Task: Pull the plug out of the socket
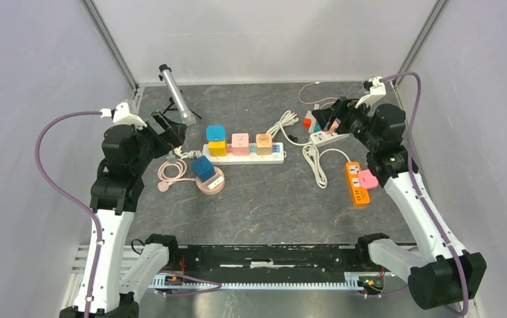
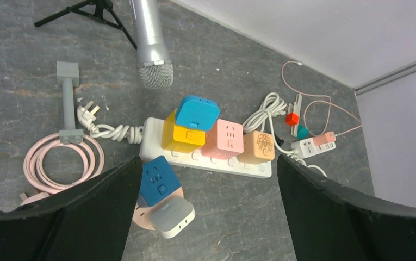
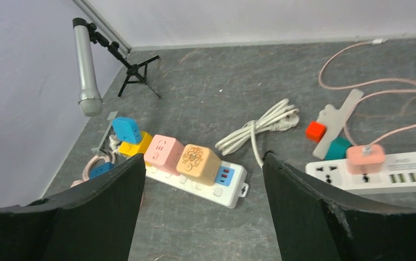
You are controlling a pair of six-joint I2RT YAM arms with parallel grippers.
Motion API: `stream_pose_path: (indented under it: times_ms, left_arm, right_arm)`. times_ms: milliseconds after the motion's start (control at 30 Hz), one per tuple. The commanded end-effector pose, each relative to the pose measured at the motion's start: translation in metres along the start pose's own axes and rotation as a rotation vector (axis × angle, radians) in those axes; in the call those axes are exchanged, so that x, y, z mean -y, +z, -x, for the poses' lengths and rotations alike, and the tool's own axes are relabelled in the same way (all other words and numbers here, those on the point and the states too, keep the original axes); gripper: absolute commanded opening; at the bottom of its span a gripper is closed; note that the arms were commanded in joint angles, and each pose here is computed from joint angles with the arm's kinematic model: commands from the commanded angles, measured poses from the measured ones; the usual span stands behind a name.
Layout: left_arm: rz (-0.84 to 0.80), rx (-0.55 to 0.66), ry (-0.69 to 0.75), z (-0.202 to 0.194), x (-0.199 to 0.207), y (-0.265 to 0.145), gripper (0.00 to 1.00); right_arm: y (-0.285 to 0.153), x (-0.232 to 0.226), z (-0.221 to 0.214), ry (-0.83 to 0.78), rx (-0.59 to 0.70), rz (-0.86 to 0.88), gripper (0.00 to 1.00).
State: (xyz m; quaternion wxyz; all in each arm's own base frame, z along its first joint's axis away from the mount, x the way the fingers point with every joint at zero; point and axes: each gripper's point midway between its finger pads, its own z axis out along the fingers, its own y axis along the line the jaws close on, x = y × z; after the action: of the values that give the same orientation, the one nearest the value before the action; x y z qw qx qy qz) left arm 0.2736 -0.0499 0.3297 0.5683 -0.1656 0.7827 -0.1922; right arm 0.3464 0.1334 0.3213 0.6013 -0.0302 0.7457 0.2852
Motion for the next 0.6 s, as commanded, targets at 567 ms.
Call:
stream_pose_path:
  times_ms: [567]
  left_arm:
    - [-0.013, -0.176, 0.029, -0.066, -0.022, 0.010, 1.00]
  right_arm:
    - [0.034, -0.052, -0.173, 0.332, -0.381, 0.057, 0.80]
